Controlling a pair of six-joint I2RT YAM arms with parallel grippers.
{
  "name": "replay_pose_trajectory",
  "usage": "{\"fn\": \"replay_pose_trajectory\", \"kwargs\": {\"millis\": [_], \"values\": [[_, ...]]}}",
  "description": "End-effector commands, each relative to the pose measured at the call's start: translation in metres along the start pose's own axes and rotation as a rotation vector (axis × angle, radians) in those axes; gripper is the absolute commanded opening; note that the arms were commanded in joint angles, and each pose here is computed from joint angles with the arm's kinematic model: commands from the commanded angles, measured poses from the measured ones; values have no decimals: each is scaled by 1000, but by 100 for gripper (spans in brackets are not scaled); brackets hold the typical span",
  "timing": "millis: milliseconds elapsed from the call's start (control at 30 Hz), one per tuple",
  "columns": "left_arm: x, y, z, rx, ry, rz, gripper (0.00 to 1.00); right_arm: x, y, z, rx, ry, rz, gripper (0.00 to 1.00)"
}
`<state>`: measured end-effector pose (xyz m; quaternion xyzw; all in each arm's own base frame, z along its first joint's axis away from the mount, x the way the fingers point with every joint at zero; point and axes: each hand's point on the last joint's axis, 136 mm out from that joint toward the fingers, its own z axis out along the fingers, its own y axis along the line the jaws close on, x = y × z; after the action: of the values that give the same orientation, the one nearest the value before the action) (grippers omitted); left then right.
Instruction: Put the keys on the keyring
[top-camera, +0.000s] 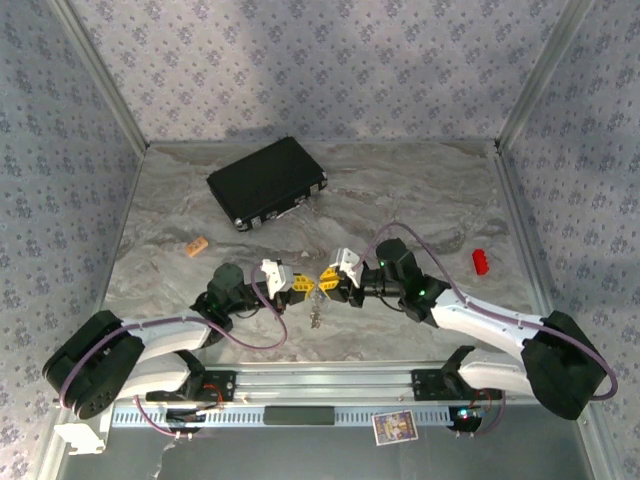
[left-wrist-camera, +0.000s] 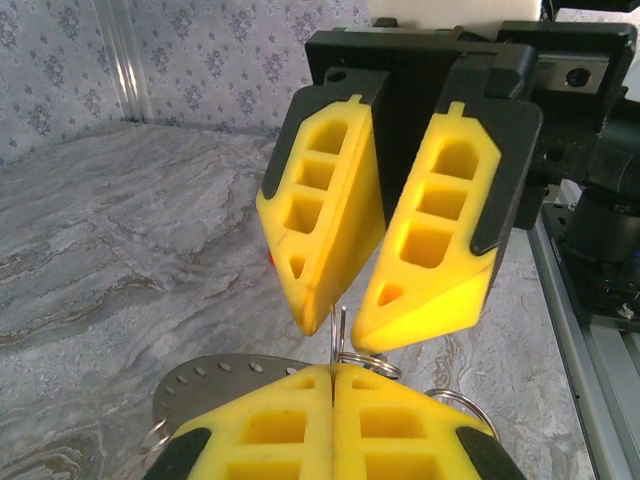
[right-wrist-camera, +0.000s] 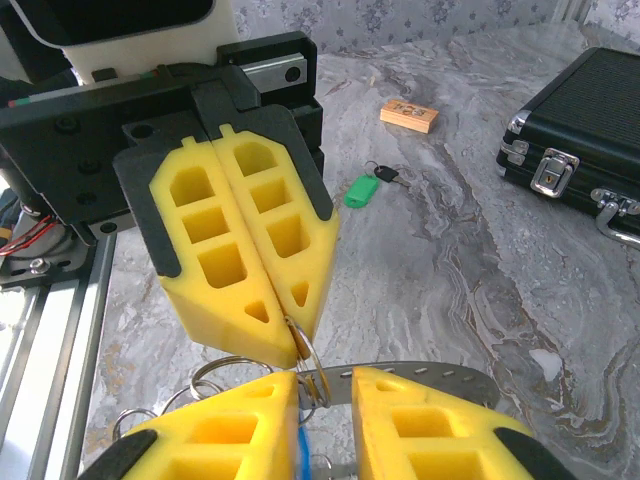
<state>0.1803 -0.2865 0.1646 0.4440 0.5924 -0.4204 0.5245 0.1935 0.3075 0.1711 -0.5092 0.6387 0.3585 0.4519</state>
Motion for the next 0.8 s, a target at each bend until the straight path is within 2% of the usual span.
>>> {"fn": "replay_pose_trajectory", "kwargs": {"millis": [0,267,433,467,567,767], "values": [[-17,-7,1,38,-57,45,0,-15,-2,2,4,-22,-34,18],[-19,-7,1,38,-63,46,0,-19,7,4,-63,-31,-38,11],[-19,-3,1,20,-56,42,0,-20,10,5,-89,-22,-48,0],[-18,-2,2,15,-48,38,2,-20,11,5,-94,-13,-54,0],[-13,2,2,-8,-9,28,19,-17,13,3,-110,37,-76,0],[-5,3,2,-11,95,56,22,-14,13,-2,-130,180,-133,0]]}}
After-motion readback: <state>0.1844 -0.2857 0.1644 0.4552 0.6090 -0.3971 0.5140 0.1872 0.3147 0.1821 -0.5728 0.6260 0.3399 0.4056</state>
